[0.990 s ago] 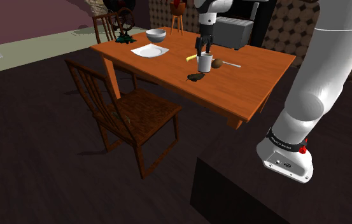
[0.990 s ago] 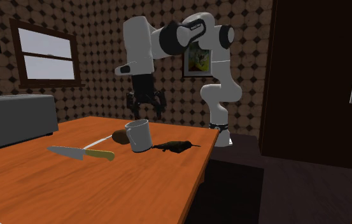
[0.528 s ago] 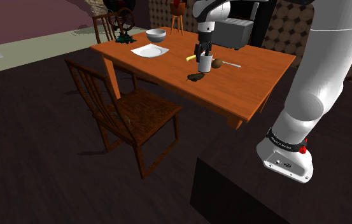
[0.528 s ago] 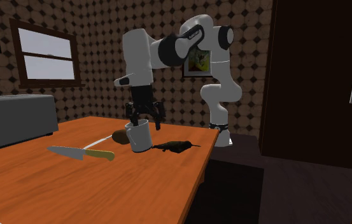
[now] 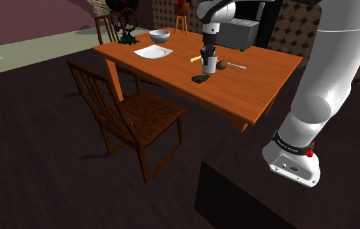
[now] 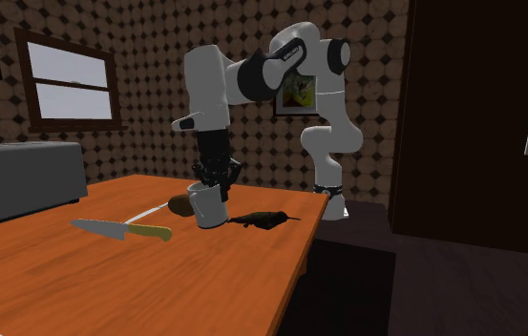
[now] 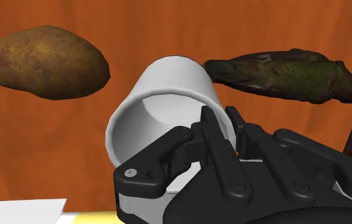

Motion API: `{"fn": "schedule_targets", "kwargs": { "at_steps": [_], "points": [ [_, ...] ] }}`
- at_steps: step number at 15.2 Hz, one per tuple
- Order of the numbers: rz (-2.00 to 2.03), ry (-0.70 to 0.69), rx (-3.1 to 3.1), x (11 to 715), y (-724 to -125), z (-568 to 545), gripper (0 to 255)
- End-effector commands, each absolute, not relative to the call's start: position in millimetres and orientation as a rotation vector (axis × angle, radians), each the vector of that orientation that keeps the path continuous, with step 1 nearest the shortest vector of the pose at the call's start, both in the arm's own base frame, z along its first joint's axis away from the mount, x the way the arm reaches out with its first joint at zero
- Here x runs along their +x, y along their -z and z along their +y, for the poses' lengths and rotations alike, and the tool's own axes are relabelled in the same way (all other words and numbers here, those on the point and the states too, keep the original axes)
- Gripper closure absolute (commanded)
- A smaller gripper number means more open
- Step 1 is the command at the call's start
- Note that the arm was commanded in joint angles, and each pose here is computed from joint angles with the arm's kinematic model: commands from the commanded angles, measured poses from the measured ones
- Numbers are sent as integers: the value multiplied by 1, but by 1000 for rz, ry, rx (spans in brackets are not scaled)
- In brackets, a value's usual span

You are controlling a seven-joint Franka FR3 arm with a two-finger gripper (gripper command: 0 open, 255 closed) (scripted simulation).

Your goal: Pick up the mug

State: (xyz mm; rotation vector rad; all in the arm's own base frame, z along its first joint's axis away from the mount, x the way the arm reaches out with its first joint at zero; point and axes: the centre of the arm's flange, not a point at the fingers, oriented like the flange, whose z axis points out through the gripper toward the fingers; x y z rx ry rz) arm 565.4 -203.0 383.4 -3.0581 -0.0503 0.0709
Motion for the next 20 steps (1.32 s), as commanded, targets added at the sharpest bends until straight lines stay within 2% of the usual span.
{"fn": "schedule_targets", "kwargs": {
  "at_steps": [1, 20],
  "points": [
    [-50, -70, -3058, 565, -384, -203, 255],
    [-50, -70, -3058, 566, -464, -203, 255]
  ]
}}
